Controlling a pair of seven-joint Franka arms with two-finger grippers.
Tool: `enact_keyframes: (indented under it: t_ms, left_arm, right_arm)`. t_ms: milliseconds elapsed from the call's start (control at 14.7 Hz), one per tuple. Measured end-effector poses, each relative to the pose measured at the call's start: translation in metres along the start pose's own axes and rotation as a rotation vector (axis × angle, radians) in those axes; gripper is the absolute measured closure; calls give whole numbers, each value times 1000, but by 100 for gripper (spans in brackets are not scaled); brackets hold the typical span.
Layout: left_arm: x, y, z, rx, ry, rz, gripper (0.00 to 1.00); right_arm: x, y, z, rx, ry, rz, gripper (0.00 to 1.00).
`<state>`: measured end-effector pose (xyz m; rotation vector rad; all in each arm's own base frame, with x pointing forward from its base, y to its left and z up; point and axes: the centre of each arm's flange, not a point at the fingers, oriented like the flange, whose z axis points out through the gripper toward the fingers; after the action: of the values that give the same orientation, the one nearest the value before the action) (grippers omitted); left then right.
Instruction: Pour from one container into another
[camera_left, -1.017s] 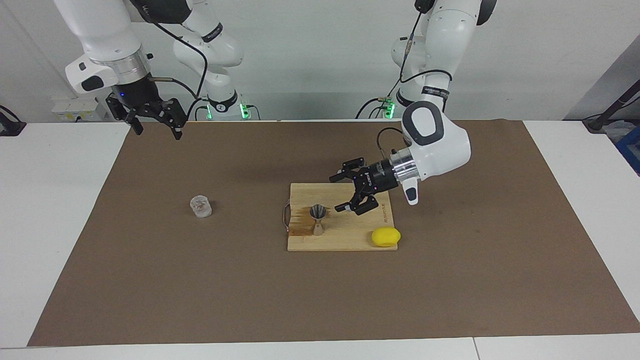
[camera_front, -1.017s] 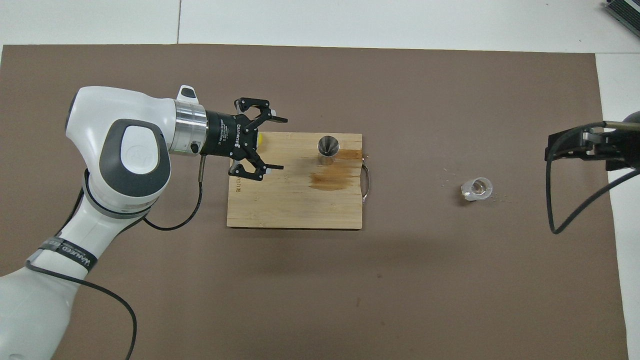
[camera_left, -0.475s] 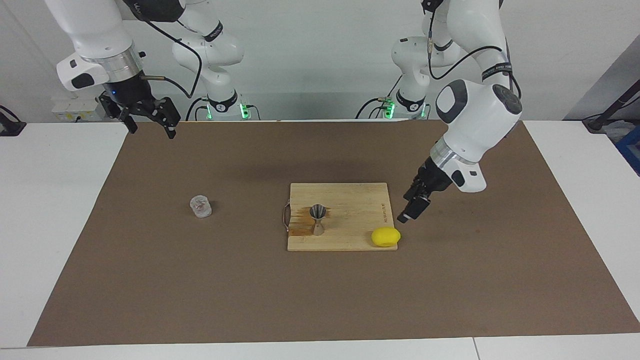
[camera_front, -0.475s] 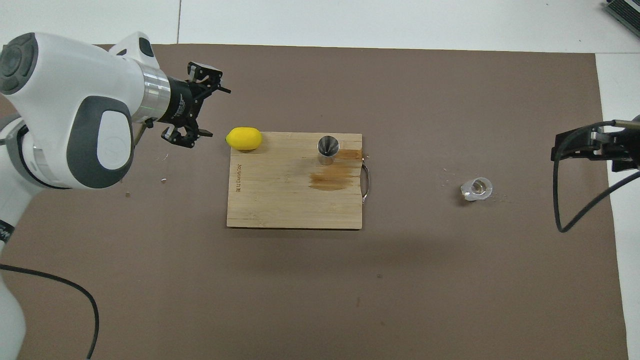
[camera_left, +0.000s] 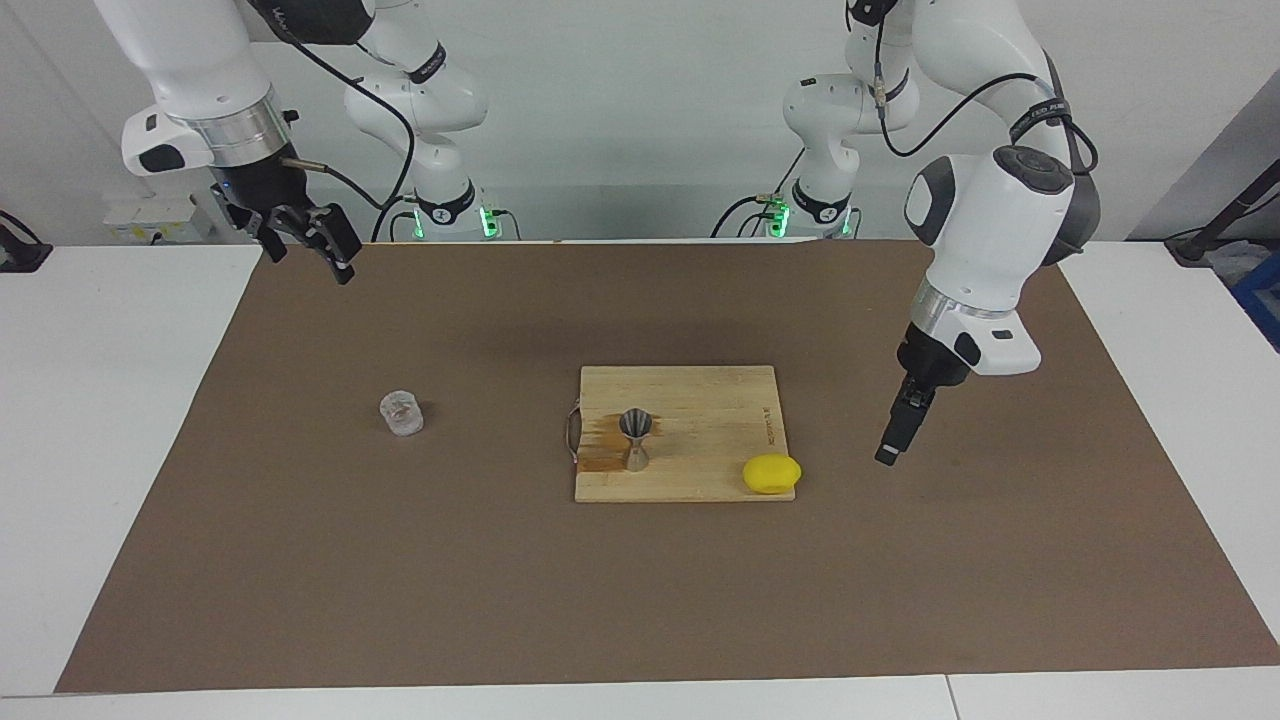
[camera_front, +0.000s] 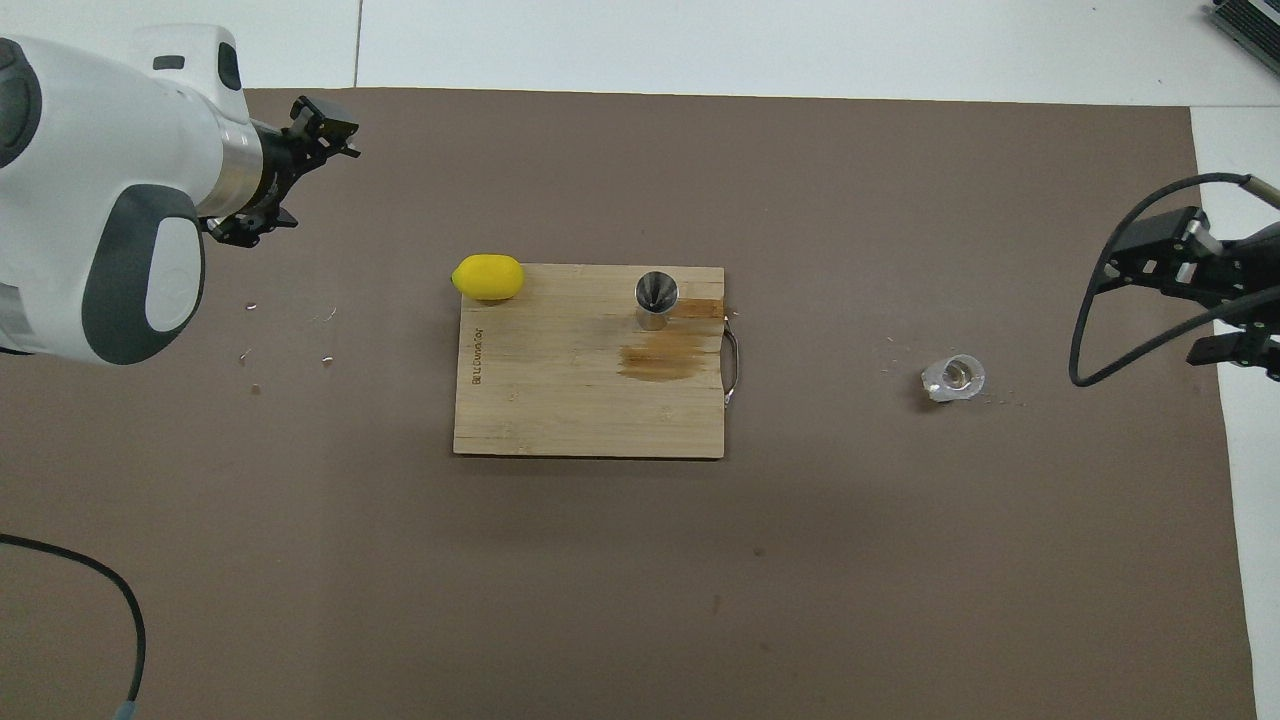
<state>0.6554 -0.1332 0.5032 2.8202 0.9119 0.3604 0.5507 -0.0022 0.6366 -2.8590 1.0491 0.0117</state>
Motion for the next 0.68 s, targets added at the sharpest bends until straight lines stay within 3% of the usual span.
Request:
enact_keyframes:
  t_ms: [339,678]
  left_arm:
    - [15,-41,-47,85,-61,513,0]
    - [-16,-64,-111,169,-184,702,0]
  right_arm:
    - [28,22,29,42,-111,366,0]
    - [67,40,97,105,-270,688,0]
